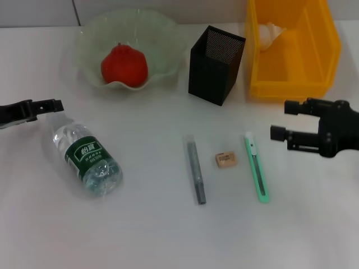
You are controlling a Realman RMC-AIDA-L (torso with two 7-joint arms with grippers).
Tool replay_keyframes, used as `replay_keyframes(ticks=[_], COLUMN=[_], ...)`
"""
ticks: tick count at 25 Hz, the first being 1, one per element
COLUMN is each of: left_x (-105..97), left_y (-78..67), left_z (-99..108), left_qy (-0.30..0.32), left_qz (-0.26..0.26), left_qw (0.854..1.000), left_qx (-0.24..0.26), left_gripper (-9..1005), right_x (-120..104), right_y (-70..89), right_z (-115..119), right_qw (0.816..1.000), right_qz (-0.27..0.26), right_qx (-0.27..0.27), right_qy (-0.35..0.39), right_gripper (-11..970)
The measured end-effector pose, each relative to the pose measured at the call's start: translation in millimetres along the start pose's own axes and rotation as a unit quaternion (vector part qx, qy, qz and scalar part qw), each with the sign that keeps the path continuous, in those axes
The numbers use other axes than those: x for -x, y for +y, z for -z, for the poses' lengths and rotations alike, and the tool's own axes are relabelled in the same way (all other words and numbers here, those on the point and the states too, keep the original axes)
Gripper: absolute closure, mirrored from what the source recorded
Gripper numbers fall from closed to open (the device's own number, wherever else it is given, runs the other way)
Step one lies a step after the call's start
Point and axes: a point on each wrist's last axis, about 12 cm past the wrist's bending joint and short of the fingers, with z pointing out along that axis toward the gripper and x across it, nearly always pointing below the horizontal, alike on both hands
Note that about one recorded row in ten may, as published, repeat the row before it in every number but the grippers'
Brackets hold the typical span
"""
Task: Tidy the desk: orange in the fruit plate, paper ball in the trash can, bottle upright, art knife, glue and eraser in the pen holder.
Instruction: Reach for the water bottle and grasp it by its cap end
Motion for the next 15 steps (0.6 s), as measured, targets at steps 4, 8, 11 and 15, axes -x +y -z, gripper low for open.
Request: replay_keyframes(ticks=[4,8,11,15], left_x=[2.0,3.1,3.6,4.8], left_y=[0.0,-1.2,-2.8,-7.8], left_z=[-3.4,-6.6,-12.2,-20.2], left_qy=[0.004,0.007,0.012,0.021], left_qz=[0.009,0.011,0.012,0.011], left_qw=[1.000,1.000,1.000,1.000], left_qx=[0.007,0.009,0.010,0.003], left_gripper=[174,177,179,182], right_x=[-14.3,-30.7,-33.8,-35.5], right_y=[10.6,15.7,15.4,15.1], right_z=[0.5,-1.5,-2.4,-2.3], right_qw=[0.999,0.998,0.998,0.998], right_qz=[0.039,0.032,0.025,0.022], right_qx=[0.036,0.053,0.054,0.054], right_qy=[0.000,-0.003,-0.002,-0.003], right_gripper=[219,220,220,220])
